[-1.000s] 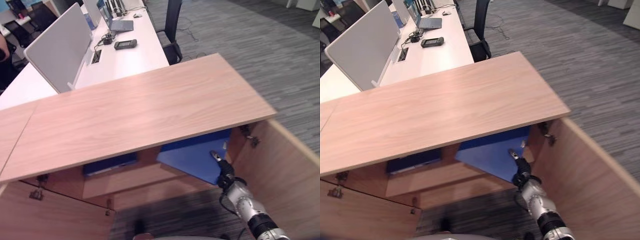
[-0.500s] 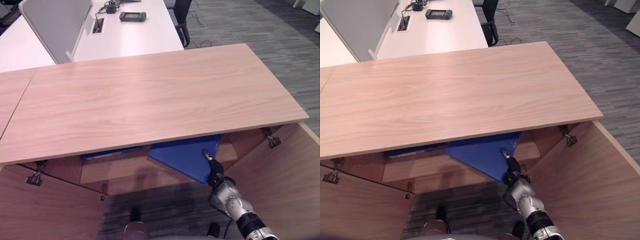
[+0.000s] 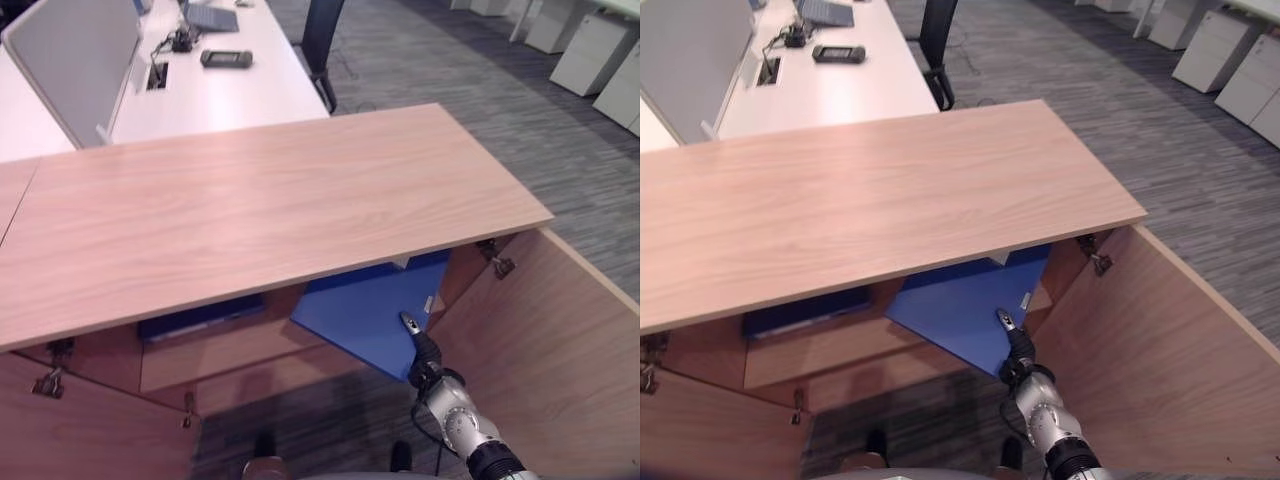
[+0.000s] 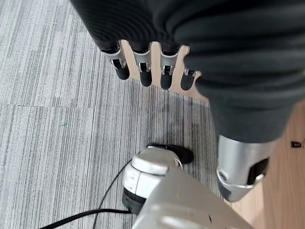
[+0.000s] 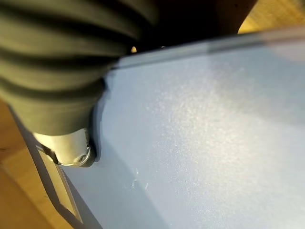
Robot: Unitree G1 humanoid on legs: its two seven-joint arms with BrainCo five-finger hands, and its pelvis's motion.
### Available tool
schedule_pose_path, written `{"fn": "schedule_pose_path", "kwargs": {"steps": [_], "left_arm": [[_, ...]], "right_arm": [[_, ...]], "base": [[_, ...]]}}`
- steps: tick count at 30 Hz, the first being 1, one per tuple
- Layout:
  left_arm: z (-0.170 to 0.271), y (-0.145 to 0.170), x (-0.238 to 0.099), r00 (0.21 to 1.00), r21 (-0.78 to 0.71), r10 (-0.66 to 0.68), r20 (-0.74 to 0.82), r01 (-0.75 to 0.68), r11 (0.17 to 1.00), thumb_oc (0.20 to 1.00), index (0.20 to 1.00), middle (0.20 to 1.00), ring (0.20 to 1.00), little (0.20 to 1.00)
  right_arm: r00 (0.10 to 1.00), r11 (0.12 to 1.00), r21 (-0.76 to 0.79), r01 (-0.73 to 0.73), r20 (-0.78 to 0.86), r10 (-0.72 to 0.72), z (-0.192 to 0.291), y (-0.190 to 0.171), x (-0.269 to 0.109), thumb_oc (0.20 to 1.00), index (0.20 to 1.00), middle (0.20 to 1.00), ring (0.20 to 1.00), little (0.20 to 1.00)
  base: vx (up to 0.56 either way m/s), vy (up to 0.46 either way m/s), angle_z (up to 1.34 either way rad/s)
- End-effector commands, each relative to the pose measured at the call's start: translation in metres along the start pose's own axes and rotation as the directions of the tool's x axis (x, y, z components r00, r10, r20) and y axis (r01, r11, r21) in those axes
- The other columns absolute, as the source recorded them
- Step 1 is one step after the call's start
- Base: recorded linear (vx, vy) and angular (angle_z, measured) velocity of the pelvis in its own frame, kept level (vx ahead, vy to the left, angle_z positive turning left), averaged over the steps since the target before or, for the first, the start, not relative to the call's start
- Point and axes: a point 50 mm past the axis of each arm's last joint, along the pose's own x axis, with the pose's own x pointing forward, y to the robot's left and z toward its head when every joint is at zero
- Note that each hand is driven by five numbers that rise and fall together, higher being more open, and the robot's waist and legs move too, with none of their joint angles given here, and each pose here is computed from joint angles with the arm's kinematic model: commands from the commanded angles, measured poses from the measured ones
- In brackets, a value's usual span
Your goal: Put the empty folder in the office cabinet
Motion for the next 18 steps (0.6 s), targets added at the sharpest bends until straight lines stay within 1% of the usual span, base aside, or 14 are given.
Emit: {"fn": "schedule_pose_path", "kwargs": {"steps": [1, 4, 7, 8, 10, 11, 12, 13, 14, 15, 16, 17, 18], "left_arm": [[0.012, 0.000, 0.000, 1.000, 0.043, 0.021, 0.008, -0.021, 0.999, 1.000, 1.000, 1.000, 1.000, 1.000], [0.009, -0.002, 0.000, 1.000, 0.053, 0.011, 0.003, -0.011, 0.999, 1.000, 1.000, 1.000, 1.000, 1.000], [0.005, 0.009, 0.000, 0.999, 0.063, 0.035, -0.002, -0.035, 0.997, 1.000, 1.000, 1.000, 1.000, 1.000], [0.009, 0.009, 0.000, 0.999, 0.064, 0.037, 0.011, -0.038, 0.997, 1.000, 1.000, 1.000, 1.000, 1.000], [0.036, 0.005, 0.000, 0.995, 0.058, 0.035, 0.096, -0.040, 0.998, 1.000, 1.000, 1.000, 1.000, 1.000], [0.055, -0.008, -0.003, 0.986, 0.064, 0.001, 0.165, -0.012, 0.998, 1.000, 1.000, 1.000, 1.000, 1.000], [0.062, -0.014, -0.004, 0.981, 0.066, -0.017, 0.196, 0.004, 0.998, 1.000, 1.000, 1.000, 1.000, 1.000], [0.089, -0.034, -0.011, 0.951, 0.076, -0.074, 0.300, 0.054, 0.996, 1.000, 1.000, 1.000, 1.000, 1.000], [0.089, -0.034, -0.011, 0.951, 0.076, -0.074, 0.301, 0.054, 0.996, 1.000, 1.000, 1.000, 1.000, 1.000], [0.114, -0.054, -0.021, 0.907, 0.080, -0.130, 0.401, 0.107, 0.991, 1.000, 1.000, 1.000, 1.000, 1.000], [0.125, -0.063, -0.026, 0.881, 0.087, -0.160, 0.444, 0.136, 0.987, 1.000, 1.000, 1.000, 1.000, 1.000], [0.142, -0.082, -0.039, 0.822, 0.119, -0.228, 0.522, 0.195, 0.974, 1.000, 1.000, 1.000, 1.000, 1.000], [0.150, -0.088, -0.046, 0.792, 0.136, -0.258, 0.553, 0.220, 0.966, 1.000, 1.000, 1.000, 1.000, 1.000]], "right_arm": [[0.979, 0.991, 0.014, -0.134, 0.155, 0.130, 0.033, 0.030, 0.007, 0.200, 0.200, 0.200, 0.200, 0.200], [0.983, 0.993, 0.015, -0.117, 0.147, 0.114, 0.030, 0.025, 0.004, 0.200, 0.200, 0.200, 0.200, 0.200], [0.979, 0.992, 0.012, -0.126, 0.165, 0.122, 0.035, 0.025, 0.004, 0.200, 0.200, 0.200, 0.200, 0.200], [0.974, 0.990, 0.013, -0.139, 0.182, 0.135, 0.039, 0.029, 0.004, 0.200, 0.200, 0.200, 0.200, 0.200], [0.957, 0.989, 0.000, -0.145, 0.254, 0.140, 0.058, 0.032, 0.006, 0.200, 0.200, 0.200, 0.200, 0.200], [0.942, 0.991, -0.005, -0.137, 0.308, 0.132, 0.073, 0.034, 0.006, 0.200, 0.200, 0.200, 0.200, 0.200], [0.929, 0.990, -0.015, -0.142, 0.343, 0.139, 0.083, 0.039, 0.008, 0.200, 0.200, 0.200, 0.200, 0.200], [0.886, 0.982, -0.019, -0.188, 0.429, 0.178, 0.108, 0.063, 0.012, 0.200, 0.200, 0.200, 0.200, 0.200], [0.886, 0.982, -0.020, -0.188, 0.429, 0.178, 0.108, 0.063, 0.012, 0.200, 0.200, 0.200, 0.200, 0.200], [0.853, 0.972, 0.005, -0.233, 0.481, 0.202, 0.122, 0.085, 0.015, 0.200, 0.200, 0.200, 0.200, 0.200], [0.836, 0.967, 0.015, -0.255, 0.506, 0.213, 0.129, 0.095, 0.016, 0.200, 0.200, 0.200, 0.200, 0.200], [0.804, 0.951, 0.031, -0.306, 0.543, 0.241, 0.139, 0.117, 0.016, 0.200, 0.200, 0.200, 0.200, 0.200], [0.788, 0.944, 0.037, -0.328, 0.561, 0.252, 0.144, 0.125, 0.015, 0.200, 0.200, 0.200, 0.200, 0.200]], "base": [[0.08, -0.038, 0.03], [0.09, -0.035, 0.05], [0.06, -0.046, 0.09], [-0.07, -0.092, 0.19], [-0.24, -0.110, 0.54], [-0.26, -0.041, 1.22], [-0.41, 0.059, 1.38], [-0.31, 0.073, 1.00], [-0.35, 0.122, 0.15], [-0.15, 0.080, -0.37], [-0.24, 0.116, -0.43], [-0.17, 0.064, 0.02], [-0.19, 0.062, -0.09]]}}
